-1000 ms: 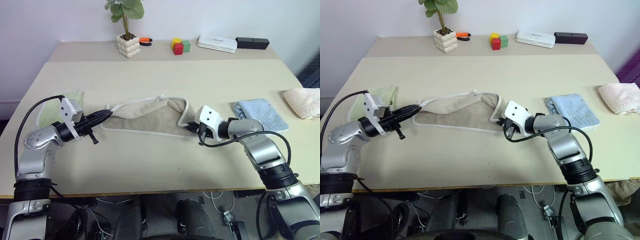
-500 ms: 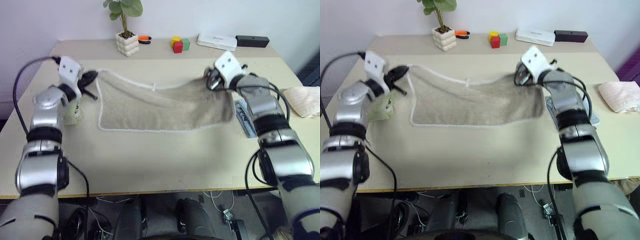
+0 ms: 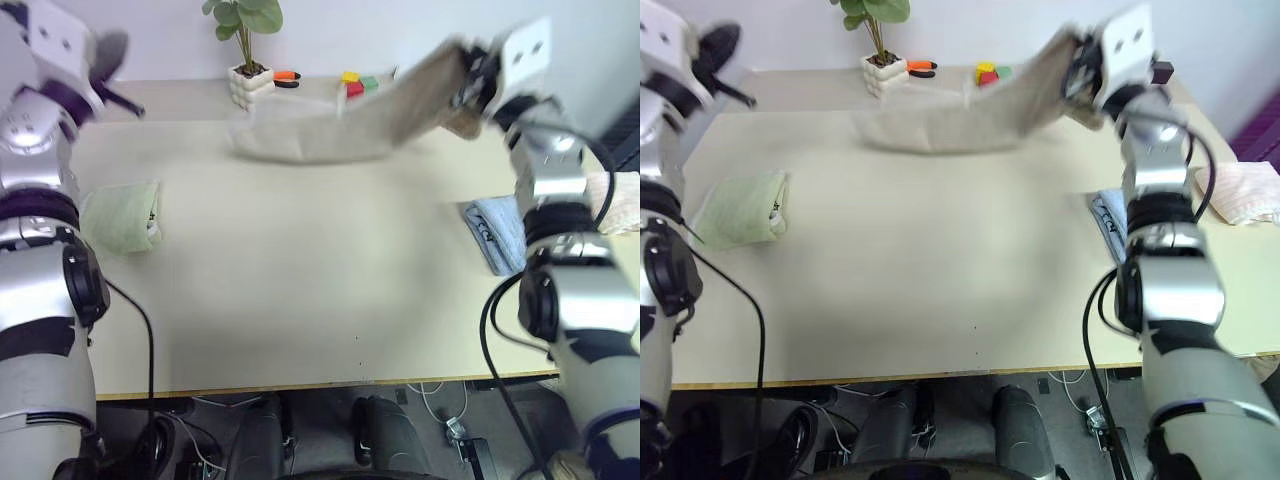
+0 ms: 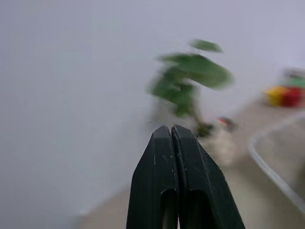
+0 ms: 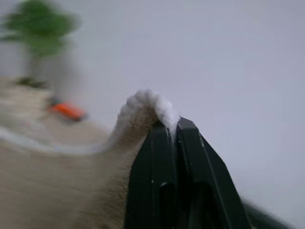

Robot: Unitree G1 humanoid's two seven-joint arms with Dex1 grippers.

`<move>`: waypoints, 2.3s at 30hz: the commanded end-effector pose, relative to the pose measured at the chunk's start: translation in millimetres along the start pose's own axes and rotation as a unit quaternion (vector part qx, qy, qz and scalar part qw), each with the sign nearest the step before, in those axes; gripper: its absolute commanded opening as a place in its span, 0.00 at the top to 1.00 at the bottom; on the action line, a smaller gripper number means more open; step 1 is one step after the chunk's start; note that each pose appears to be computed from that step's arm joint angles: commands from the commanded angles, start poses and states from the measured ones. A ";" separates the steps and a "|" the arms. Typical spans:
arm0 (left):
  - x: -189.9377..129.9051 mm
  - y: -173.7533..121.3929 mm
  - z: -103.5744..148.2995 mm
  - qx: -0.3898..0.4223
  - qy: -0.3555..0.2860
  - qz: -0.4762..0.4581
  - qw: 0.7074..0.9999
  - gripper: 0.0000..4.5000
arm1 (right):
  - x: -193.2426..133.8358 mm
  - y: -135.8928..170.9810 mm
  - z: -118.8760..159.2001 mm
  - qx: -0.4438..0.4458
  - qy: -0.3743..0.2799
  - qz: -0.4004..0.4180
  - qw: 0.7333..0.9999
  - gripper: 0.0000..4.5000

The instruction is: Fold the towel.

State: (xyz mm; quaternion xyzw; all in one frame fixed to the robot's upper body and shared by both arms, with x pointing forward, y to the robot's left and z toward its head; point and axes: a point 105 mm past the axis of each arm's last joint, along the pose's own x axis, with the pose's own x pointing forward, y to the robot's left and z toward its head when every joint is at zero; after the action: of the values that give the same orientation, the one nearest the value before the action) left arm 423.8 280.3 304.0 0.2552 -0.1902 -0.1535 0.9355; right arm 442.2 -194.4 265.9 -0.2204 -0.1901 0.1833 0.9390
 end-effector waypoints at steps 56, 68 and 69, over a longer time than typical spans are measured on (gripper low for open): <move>-8.5 -194.5 -54.5 -0.035 0.052 -0.432 0.900 0.01 | -224.5 124.3 -1.3 0.124 0.263 0.493 0.820 1.00; -9.4 -236.9 -73.3 -0.033 0.107 -0.469 0.876 0.01 | -218.6 125.2 -1.0 0.122 0.257 0.478 0.831 1.00; -10.0 -237.9 -73.4 -0.045 0.111 -0.472 0.873 0.01 | -218.9 125.5 -0.8 0.122 0.257 0.478 0.831 1.00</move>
State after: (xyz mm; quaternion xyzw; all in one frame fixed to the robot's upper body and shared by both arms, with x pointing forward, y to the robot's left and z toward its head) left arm 402.9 121.5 115.0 0.2871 0.0542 -0.5444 0.7863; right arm 222.8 -189.6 139.2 -0.2000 0.2251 0.5592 0.7724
